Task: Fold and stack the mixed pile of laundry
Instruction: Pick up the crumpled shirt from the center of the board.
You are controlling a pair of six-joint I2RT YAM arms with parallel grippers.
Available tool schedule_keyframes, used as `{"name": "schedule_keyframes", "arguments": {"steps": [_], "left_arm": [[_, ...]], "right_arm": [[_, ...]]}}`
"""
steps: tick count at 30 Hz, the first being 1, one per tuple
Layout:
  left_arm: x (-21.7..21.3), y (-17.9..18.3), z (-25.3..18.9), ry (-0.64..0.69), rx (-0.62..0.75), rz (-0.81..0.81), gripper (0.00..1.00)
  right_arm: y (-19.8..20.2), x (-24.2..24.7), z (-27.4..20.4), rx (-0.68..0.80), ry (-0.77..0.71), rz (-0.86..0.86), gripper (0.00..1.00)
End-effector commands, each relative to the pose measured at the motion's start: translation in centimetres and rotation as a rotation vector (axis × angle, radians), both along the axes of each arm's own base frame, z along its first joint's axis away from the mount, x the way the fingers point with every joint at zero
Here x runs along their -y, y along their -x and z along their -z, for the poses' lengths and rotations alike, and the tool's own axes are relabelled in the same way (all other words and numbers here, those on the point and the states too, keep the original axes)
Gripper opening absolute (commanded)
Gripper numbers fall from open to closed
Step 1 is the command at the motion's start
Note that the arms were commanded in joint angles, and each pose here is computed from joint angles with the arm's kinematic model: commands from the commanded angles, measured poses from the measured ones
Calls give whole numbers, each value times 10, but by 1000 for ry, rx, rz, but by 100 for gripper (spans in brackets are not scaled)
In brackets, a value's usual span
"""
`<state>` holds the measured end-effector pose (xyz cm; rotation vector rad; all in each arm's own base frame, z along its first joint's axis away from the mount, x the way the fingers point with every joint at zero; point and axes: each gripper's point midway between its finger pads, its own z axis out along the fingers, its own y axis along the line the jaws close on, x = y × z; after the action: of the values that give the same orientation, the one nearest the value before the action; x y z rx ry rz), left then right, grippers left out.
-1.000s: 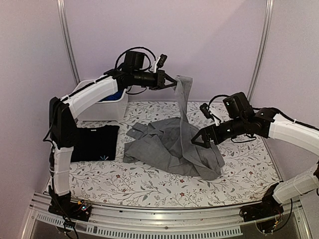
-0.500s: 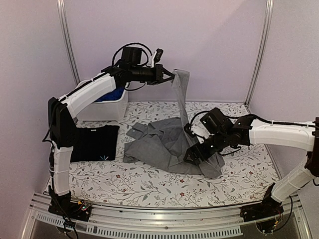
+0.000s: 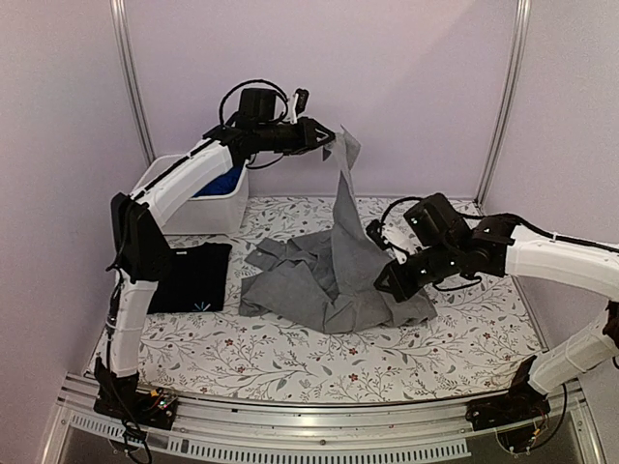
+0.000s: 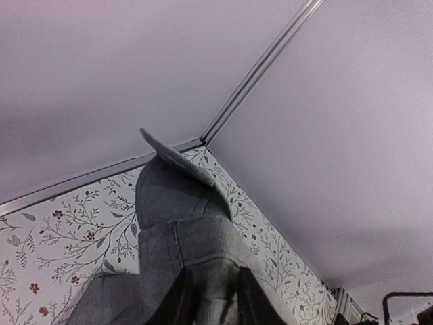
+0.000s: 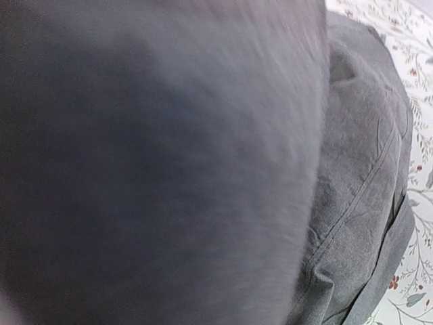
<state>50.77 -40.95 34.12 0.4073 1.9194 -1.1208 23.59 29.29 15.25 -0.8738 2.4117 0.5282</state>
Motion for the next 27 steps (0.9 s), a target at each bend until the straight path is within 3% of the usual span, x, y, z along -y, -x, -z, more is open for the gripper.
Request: {"name": "schedule_keyframes", "arguments": {"steps": [1,4,6,9,11,14,17,22,27], "left_arm": [[-13,-41,90,-153,-141,-82,48],[-39,-24,117,-258,-218,-57,69],[-56,0,123,-342,-186,-48,80],[-86,48,126,-364,-160,-24,92],[-105,81,126,-330,-166,21,94],[-123,130,161,-372,-223,114,95],[-142,160,172,-388,-203,95,94],[-169,189,176,-361,-51,-8,98],[-186,193,217,-466,-169,-52,97]], "right_arm": [[-7,-6,-81,138,-198,-51,0],[-24,24,-106,172,-255,34,0],[-34,47,-122,204,-298,96,0],[-44,74,-136,227,-361,156,0],[-49,86,-136,227,-385,182,0],[-56,96,-133,209,-399,233,0],[-65,99,-134,192,-418,276,0],[-83,94,-153,212,-464,298,0],[-98,122,-137,184,-391,390,0]]}}
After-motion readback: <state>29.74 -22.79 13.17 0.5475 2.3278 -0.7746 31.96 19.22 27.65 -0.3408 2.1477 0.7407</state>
